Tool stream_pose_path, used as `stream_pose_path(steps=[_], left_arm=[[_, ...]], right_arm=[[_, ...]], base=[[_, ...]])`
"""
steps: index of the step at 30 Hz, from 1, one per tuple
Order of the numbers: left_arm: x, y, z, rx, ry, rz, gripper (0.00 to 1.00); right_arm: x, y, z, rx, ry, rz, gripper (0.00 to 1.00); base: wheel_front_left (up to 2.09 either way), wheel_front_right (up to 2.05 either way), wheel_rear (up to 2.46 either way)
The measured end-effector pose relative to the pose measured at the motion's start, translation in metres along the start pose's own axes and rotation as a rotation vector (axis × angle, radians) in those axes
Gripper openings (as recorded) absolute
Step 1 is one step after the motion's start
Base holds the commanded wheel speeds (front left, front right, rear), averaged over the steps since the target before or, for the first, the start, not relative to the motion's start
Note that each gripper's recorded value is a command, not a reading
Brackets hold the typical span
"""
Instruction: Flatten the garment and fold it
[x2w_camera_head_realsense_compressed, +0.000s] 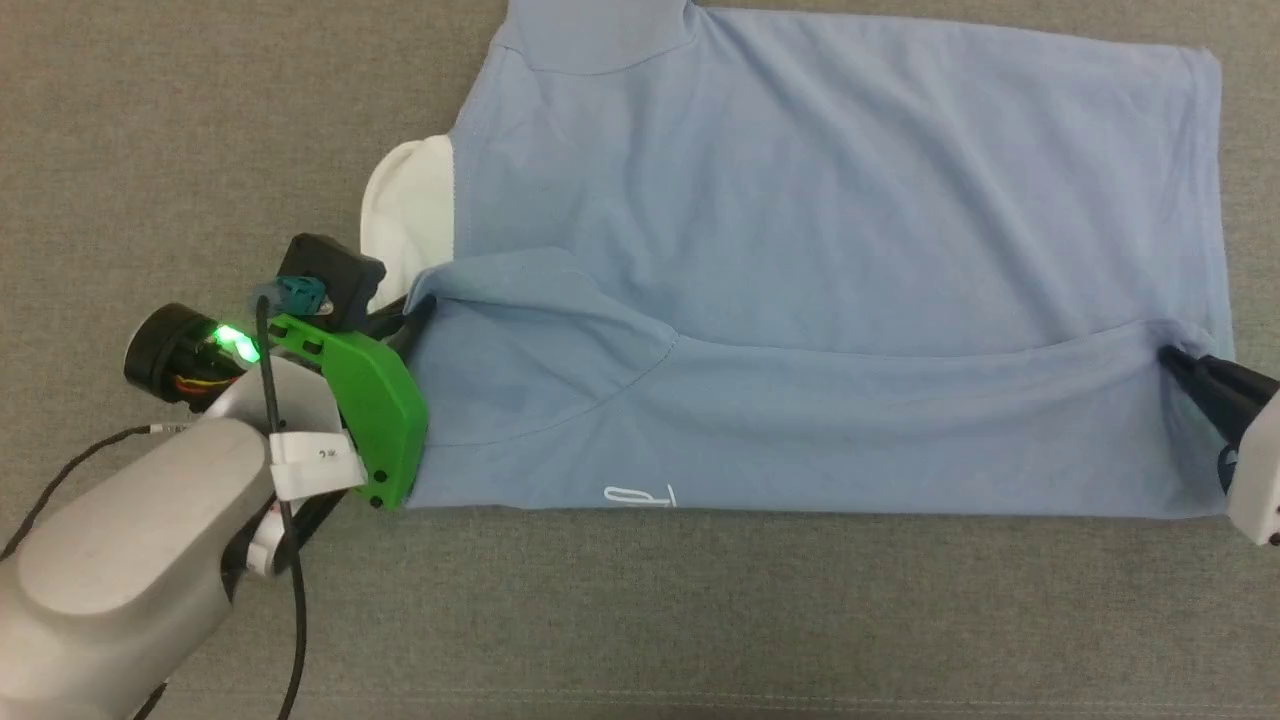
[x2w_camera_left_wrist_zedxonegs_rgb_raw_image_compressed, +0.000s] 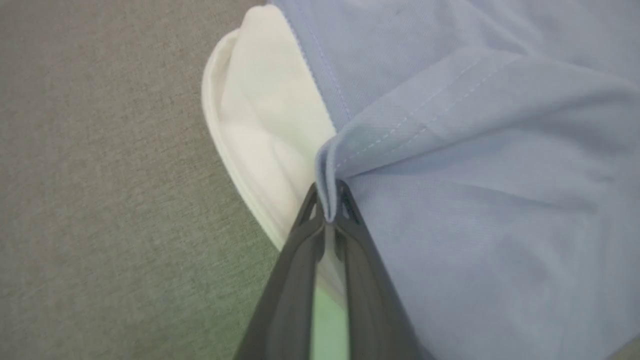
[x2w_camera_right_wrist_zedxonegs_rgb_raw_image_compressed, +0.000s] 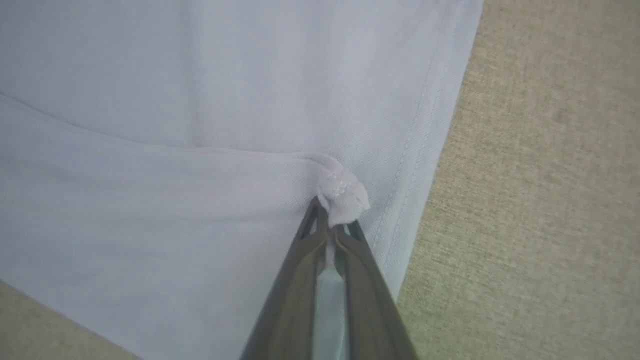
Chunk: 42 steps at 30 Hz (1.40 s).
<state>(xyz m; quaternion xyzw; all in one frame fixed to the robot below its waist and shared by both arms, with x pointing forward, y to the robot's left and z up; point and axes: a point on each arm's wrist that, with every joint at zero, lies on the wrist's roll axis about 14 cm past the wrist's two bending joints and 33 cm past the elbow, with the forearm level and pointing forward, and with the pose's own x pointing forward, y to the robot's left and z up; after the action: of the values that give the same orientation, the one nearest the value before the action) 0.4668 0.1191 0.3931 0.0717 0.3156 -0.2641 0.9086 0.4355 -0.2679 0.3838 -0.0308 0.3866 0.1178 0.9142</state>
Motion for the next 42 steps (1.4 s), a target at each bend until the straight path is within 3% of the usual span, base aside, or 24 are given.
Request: stream_pose_path(steps=[5,13,21,28,42], left_arm=[[-0.005,0.001,0.008,-0.011,-0.032,0.028,1.0],[-0.035,0.003,0.035,-0.104,-0.163,0.115,1.0],[-0.069,-0.02,0.015,-0.238,-0.138,0.175,1.0],[-0.081,-0.044,-0.027,-0.251,0.014,0.169,1.0],[-0.055,-0.035,-0.063,-0.293,0.144,0.201,1.0]], right_arm=[[-0.008,0.005,0.014,-0.018,-0.071,-0.005,1.0],[-0.043,-0.003,0.058,-0.085,-0.297,-0.093,1.0],[-0.075,-0.008,0.017,0.013,-0.272,-0.229,1.0],[-0.09,0.001,-0.013,0.15,-0.242,-0.292,1.0],[-0.087,-0.002,-0.016,0.169,-0.219,-0.333,1.0]], base=[[0.0,0.0,0.0],[0.0,0.0,0.0],[0.0,0.0,0.0],[0.0,0.0,0.0],[0.0,0.0,0.0]])
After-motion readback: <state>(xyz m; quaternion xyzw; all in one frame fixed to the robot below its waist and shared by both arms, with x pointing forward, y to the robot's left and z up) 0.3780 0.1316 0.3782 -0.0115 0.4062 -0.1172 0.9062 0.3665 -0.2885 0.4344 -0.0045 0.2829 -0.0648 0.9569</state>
